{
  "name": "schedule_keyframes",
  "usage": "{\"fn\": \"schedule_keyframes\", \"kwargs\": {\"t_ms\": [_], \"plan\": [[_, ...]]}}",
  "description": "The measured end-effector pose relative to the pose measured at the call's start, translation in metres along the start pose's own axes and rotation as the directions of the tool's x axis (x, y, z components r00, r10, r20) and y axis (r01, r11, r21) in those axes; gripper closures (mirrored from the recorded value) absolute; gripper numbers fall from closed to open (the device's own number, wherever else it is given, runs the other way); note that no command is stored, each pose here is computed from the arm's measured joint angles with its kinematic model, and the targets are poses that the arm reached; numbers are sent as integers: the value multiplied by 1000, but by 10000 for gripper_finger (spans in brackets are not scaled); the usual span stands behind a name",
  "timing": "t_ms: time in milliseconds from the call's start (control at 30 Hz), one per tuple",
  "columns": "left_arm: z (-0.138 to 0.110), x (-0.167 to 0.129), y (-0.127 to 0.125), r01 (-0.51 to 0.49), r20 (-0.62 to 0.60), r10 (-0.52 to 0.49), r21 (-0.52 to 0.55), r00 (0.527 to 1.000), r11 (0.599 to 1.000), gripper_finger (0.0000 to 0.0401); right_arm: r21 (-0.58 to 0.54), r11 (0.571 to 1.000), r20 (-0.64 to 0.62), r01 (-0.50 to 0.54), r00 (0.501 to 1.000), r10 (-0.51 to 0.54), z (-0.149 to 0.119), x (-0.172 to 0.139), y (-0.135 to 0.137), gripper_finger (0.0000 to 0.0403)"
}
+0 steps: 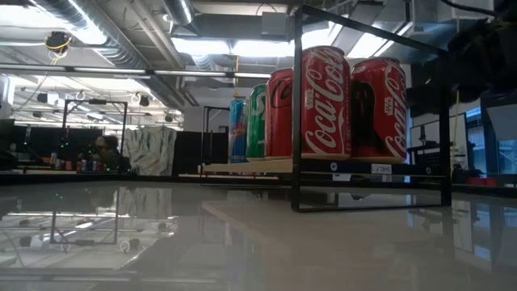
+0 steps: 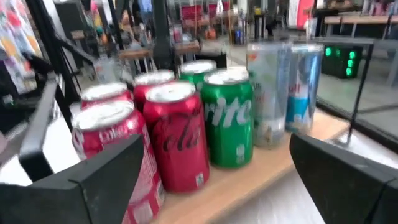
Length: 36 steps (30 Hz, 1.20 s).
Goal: Place canned beverage on shelf
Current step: Put the white-yellow soda can on the shelf aligned with the other white-yellow soda can
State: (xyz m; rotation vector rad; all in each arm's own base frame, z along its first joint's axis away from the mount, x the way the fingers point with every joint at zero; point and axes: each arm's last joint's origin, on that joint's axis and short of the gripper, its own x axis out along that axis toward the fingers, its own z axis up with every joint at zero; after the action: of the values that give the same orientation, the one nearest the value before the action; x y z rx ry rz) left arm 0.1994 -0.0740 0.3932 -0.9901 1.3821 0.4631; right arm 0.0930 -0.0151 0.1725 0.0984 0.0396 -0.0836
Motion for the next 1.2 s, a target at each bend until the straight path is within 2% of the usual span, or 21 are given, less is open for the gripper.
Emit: {"fn": "schedule_keyframes", "kwargs": {"t_ms": [100,533,700,967,1200], "plan": [[-6,2,-2,-3,-8,3,-22,1000,1000,9,-10,1000,42,-12,999,12,0,1,0,4],[-37,10,-8,-47,-66,35,-188,997,981,9,-41,998,32,39,999,-37,-1,1,-1,4],[-52,28,-15,-120,-74,108,-178,991,977,9,-41,998,30,39,999,-38,-1,1,-1,4],[-64,76,-11,-309,-85,303,-68,949,949,9,-41,998,30,39,999,-38,-1,1,-1,4],[-62,106,-4,-326,-65,324,-16,944,945,9,-42,998,29,39,999,-38,-1,1,-1,4]]}}
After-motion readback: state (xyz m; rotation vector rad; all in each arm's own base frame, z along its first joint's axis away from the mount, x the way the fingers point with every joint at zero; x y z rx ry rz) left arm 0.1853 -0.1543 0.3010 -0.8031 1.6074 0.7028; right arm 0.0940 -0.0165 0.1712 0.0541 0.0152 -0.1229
